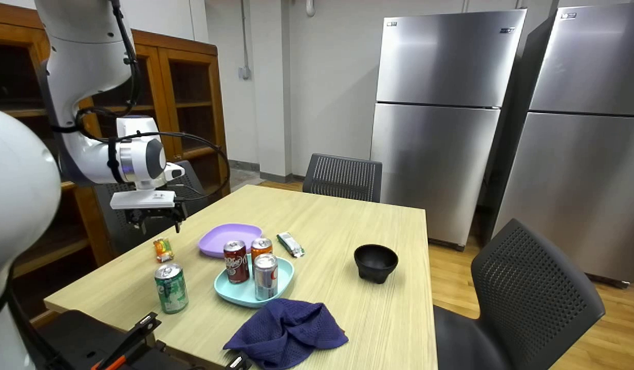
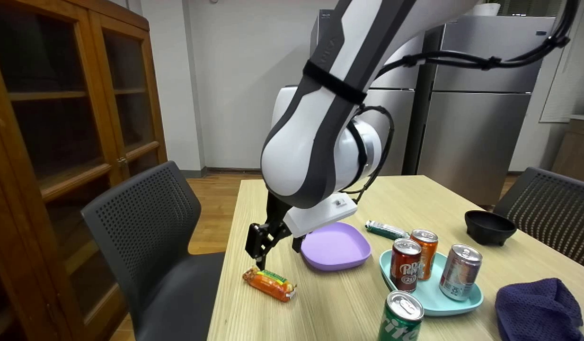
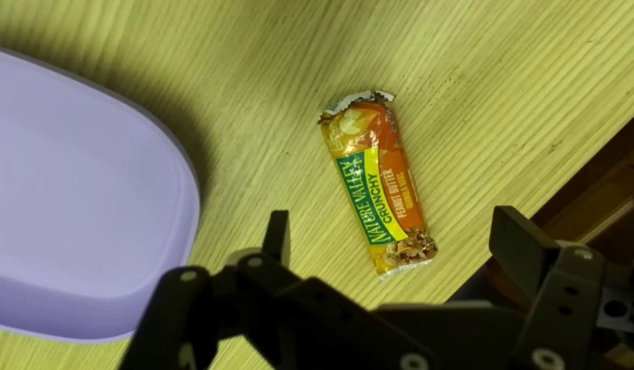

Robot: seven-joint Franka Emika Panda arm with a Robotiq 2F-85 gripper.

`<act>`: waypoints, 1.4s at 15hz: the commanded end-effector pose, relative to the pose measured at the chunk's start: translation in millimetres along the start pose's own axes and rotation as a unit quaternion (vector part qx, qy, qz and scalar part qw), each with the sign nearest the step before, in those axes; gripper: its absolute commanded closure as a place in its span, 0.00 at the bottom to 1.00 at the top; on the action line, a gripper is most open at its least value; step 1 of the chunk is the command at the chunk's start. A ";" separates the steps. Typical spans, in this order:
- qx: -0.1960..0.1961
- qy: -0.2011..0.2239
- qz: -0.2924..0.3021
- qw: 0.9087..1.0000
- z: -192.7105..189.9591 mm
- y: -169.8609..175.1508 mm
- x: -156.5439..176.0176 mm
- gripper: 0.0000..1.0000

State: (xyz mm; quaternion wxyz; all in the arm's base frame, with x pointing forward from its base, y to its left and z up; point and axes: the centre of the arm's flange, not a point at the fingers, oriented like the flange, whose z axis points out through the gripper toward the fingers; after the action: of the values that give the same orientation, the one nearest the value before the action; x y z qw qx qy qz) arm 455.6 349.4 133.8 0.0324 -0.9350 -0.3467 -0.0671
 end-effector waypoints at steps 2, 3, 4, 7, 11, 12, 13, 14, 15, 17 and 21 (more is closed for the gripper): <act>-0.018 -0.021 -0.024 0.999 22.2 1.3 27.0 0.00; -0.018 -0.023 -0.026 0.999 25.6 1.6 29.7 0.00; -0.018 -0.025 -0.029 0.999 29.0 1.0 32.3 0.00; -0.019 -0.038 -0.044 0.998 40.1 -4.3 33.6 0.00; -0.019 -0.056 -0.056 0.997 54.7 -11.0 31.3 0.00; -0.020 -0.061 -0.060 0.996 58.2 -13.1 29.9 0.00; -0.020 -0.064 -0.062 0.996 61.4 -14.6 29.2 0.00; -0.020 -0.066 -0.064 0.996 63.2 -16.1 28.4 0.00; -0.019 -0.066 -0.066 0.995 62.4 -17.9 27.7 0.00; -0.022 -0.061 -0.072 0.995 60.3 -21.3 27.5 0.04; -0.021 -0.060 -0.078 0.995 61.1 -23.8 27.6 0.38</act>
State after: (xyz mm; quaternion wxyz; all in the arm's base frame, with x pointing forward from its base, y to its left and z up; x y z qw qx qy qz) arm 463.3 384.7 76.3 -0.0042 -0.9146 -0.4036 -0.0223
